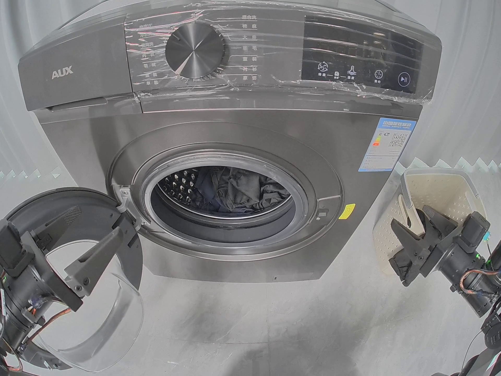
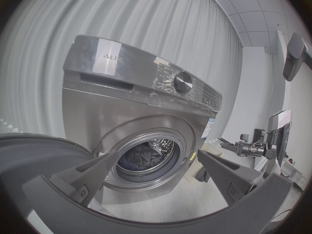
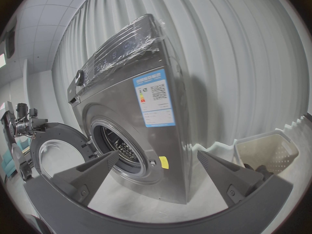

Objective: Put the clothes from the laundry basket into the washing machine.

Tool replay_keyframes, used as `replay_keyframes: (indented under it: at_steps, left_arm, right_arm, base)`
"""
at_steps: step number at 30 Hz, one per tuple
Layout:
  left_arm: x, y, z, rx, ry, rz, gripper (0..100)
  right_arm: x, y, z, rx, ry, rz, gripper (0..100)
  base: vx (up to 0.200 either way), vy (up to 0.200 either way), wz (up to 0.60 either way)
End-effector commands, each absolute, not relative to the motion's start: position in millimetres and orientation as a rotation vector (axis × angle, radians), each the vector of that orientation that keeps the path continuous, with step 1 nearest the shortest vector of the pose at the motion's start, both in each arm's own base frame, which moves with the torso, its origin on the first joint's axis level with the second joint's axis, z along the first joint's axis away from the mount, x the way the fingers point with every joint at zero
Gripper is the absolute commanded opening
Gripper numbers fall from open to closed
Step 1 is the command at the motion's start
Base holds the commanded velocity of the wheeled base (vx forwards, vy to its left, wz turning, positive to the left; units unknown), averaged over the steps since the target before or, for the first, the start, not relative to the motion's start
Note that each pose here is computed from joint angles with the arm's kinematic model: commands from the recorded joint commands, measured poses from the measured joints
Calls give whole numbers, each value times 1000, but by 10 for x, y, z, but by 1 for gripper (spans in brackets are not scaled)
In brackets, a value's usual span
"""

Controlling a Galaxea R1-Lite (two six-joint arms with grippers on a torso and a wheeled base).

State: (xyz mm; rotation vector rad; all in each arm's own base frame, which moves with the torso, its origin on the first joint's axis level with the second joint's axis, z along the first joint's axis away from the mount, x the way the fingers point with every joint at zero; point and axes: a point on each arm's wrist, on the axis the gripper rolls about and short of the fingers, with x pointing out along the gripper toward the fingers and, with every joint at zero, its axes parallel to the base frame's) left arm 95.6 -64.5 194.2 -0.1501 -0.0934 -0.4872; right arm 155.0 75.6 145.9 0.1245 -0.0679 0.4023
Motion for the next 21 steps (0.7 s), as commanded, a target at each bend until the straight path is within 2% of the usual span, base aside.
replay_keyframes:
  at_steps: [1, 7, 15, 21]
  left_arm:
    - [879, -544, 1976, -155, -138, -453, 100]
    - [764, -434, 1950, -134, -139, -419, 100]
    - [591, -259, 1823, -95, -153, -328, 100]
    - [475, -161, 1731, -69, -185, -257, 100]
  right_arm:
    - [1459, 615, 1463, 124, -83, 348, 100]
    - [1372, 463, 1514, 123, -95, 272, 100]
    - [935, 295, 1519, 64, -39, 199, 100]
    - [710, 191, 1489, 67, -44, 149, 100]
  base:
    - [-200, 0, 0]
    - [-200, 0, 0]
    - [-200, 0, 0]
    - [-200, 0, 0]
